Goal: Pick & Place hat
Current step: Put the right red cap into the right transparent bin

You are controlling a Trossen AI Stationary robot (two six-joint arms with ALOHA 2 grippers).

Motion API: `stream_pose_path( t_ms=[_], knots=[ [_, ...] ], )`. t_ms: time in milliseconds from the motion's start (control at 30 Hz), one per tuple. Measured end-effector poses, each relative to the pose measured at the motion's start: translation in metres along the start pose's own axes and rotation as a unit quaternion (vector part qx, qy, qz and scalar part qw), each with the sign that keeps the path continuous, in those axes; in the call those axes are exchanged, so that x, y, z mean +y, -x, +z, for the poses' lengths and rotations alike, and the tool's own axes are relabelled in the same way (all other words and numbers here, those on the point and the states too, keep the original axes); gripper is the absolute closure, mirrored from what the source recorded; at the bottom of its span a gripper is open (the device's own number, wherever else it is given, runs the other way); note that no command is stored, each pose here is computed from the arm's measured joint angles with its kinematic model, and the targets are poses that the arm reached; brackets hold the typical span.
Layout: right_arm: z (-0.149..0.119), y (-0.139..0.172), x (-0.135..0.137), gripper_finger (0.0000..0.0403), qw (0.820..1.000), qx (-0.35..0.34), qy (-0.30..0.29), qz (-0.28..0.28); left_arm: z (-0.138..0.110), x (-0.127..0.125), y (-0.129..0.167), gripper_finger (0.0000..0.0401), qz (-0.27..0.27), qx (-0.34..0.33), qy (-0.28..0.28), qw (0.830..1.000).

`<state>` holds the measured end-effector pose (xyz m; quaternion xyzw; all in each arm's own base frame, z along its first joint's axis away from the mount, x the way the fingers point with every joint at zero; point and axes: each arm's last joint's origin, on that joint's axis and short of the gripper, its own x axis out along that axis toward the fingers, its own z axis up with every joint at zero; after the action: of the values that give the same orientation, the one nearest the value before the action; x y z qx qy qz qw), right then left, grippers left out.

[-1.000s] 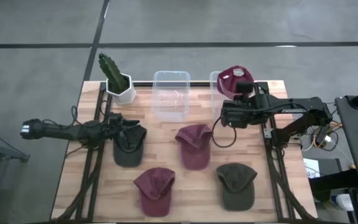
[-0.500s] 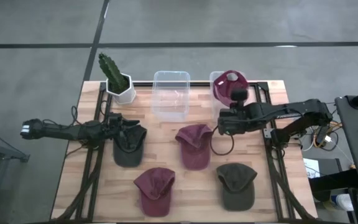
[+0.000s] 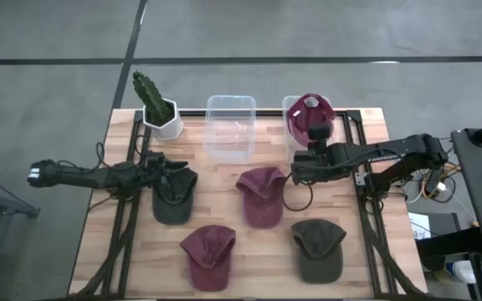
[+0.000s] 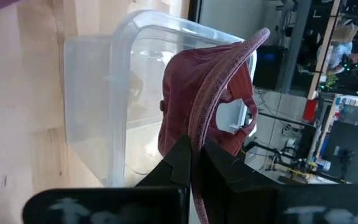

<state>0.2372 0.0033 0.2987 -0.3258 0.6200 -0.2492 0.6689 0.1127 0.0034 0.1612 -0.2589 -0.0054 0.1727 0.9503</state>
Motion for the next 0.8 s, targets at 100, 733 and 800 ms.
stream_pose_path(
  t_ms=[100,733,800],
  knots=[
    [0.0001,0.0001,-0.0012,0.0390,1.000,0.000,-0.011,0.000,0.0000,0.0000,0.0000,0.0246,0.000,0.000,0.000,1.000],
    [-0.0009,0.0009,0.0011,0.0301,0.998,0.003,-0.029,0.058,-0.0001,0.0000,0.0000,0.0246,0.000,0.000,0.000,1.000],
    [-0.0002,0.0029,-0.0012,0.0289,0.998,-0.001,-0.033,0.058,0.0000,0.0000,0.0000,0.0246,0.000,0.000,0.000,1.000]
  ],
)
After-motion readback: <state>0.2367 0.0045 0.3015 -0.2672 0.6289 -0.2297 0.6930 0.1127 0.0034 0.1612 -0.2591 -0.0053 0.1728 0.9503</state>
